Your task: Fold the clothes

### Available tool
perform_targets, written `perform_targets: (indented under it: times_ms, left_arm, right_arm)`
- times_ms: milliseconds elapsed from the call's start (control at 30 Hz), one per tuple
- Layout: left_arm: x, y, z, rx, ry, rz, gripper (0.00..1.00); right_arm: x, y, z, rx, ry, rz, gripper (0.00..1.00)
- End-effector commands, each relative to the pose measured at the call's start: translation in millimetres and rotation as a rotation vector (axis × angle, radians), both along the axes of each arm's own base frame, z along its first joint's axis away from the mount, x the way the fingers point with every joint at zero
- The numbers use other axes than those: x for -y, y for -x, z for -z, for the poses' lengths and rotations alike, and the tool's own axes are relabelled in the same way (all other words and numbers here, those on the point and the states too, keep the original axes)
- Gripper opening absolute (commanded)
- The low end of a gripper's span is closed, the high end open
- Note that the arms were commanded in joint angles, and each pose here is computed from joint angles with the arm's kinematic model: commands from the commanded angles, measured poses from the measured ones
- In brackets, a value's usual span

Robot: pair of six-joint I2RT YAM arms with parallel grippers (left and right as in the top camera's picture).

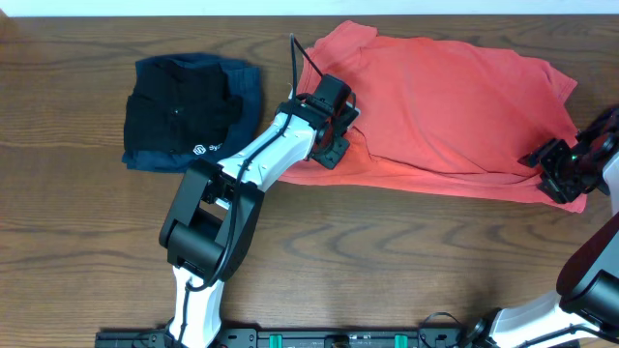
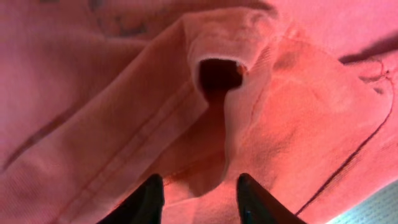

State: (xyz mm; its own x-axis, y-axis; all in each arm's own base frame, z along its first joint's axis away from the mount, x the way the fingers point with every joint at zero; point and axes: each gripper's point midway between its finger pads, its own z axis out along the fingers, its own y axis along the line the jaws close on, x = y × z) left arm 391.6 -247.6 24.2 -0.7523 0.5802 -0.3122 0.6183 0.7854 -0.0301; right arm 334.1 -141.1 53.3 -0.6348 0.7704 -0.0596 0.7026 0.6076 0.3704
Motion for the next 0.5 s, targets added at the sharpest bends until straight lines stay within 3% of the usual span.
perform_targets:
  times_ms: [0, 367, 467]
  left_arm:
    - [-6.5, 1.8, 19.0, -0.021, -0.040, 0.025, 0.36]
    - [-6.0, -9.4, 18.5, 0.030, -0.052, 0.021, 0.06]
    - [-5.0, -15.7, 11.5, 0.054, -0.051, 0.020, 0.06]
  right_arm:
    - [-2.1, 2.1, 4.9, -0.011, -0.004, -0.015, 0.67]
    - [-2.3, 2.4, 5.0, -0.012, -0.005, -0.015, 0.66]
    - [-2.2, 2.3, 4.9, -0.012, -0.005, -0.015, 0.66]
